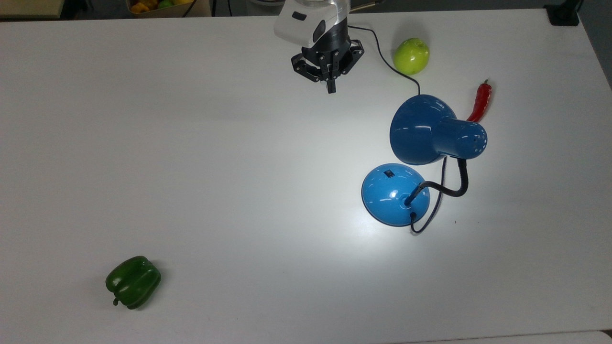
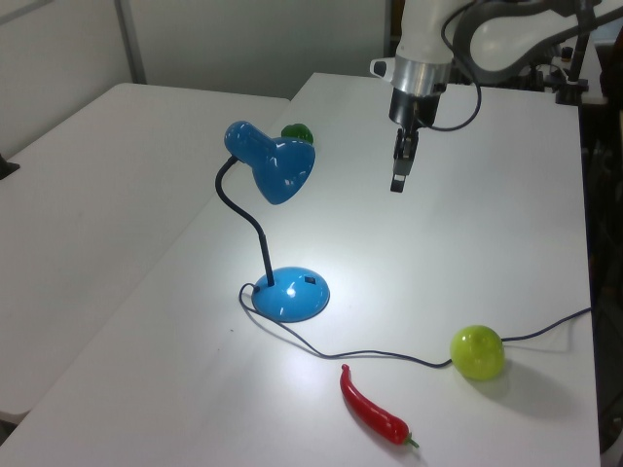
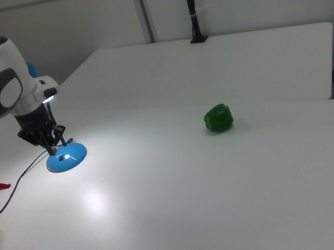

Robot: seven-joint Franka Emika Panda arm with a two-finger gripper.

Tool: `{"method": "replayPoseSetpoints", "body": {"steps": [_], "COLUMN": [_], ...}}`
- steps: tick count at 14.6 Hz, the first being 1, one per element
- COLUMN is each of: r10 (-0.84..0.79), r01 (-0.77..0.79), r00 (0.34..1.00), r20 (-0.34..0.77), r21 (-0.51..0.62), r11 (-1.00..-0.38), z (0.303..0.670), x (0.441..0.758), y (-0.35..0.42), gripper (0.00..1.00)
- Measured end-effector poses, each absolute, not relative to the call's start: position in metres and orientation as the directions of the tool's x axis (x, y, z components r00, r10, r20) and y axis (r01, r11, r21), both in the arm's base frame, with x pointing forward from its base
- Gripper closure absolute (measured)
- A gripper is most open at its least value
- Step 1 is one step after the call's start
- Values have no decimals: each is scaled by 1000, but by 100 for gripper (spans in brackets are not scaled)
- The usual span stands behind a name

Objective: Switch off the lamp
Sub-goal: 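Move the gripper toward the blue lamp's round base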

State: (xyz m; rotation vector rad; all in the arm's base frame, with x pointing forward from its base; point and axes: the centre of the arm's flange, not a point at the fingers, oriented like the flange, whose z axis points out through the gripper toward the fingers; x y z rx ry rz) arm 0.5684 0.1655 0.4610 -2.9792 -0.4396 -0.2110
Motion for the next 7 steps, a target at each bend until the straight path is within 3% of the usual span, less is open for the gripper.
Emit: {"method": "replayPoseSetpoints", "body": {"steps": [7], "r10": [289], "r01": [326], "r00": [914], "r20": [283], "r21": [-92], "r11": [-941], "z": [408], "x": [571], "y": [194], "gripper": [99]}}
